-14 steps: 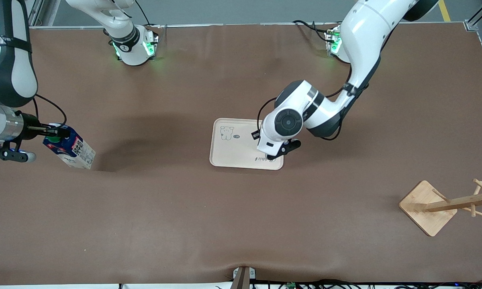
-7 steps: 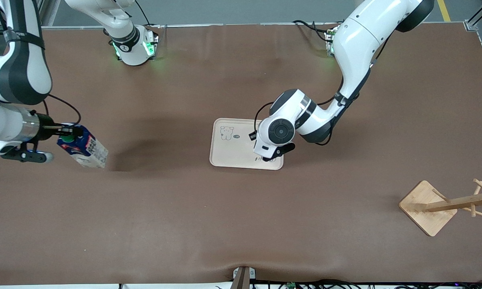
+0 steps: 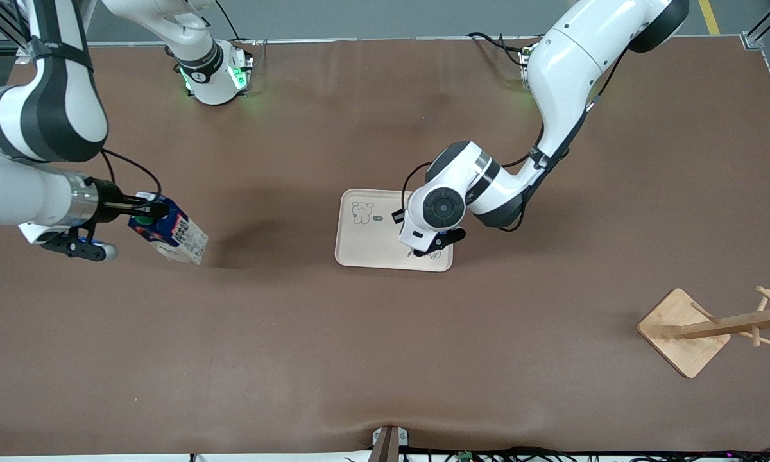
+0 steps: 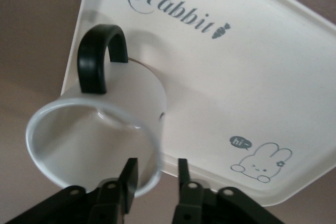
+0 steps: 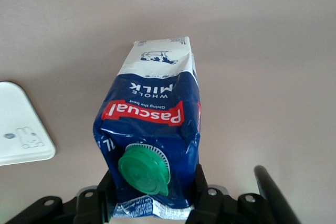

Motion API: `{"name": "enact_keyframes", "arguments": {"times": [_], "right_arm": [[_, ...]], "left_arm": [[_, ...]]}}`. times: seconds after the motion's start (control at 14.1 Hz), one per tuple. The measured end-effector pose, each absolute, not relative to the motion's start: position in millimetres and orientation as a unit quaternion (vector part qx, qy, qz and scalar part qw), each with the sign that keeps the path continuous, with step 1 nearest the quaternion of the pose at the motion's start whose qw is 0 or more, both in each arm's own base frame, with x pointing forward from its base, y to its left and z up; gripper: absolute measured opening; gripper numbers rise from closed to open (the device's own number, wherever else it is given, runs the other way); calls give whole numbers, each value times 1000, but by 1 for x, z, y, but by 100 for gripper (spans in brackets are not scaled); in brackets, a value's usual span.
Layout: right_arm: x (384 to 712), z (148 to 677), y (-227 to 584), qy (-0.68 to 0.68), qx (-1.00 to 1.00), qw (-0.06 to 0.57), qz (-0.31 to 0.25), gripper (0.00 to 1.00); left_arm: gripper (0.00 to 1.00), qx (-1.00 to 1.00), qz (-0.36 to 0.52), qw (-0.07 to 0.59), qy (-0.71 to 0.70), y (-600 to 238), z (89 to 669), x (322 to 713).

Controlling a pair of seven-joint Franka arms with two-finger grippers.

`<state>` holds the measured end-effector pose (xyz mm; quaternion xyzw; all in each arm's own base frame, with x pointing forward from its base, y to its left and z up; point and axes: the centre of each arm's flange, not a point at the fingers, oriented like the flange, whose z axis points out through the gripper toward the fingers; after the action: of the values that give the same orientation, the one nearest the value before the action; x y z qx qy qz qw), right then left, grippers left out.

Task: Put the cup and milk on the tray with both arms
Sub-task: 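Lower the mug onto the tray while the right gripper carries the milk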

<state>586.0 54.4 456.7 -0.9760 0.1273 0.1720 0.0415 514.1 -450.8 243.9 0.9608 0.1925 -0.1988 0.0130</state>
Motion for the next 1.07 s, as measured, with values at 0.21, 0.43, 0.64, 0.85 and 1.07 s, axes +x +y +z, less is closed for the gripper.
{"name": "enact_keyframes", "arguments": {"times": [0.21,0.43,0.64,0.85,1.07], "right_arm": [[585,470,95,149,-973,49,170,59],[579,480,155,160,-969,72,176,59],[574,479,215,157,-967,78,185,59],[567,465,276,152,-968,60,190,59],[557,452,342,118,-974,48,185,59]], "left_arm": [[74,967,-171,26,185,-452,268,530],[100,970,-135,44,199,-428,315,560],[100,971,-80,52,219,-371,385,599],[100,975,-28,38,218,-301,449,623],[100,981,6,40,188,-235,496,638]]}}
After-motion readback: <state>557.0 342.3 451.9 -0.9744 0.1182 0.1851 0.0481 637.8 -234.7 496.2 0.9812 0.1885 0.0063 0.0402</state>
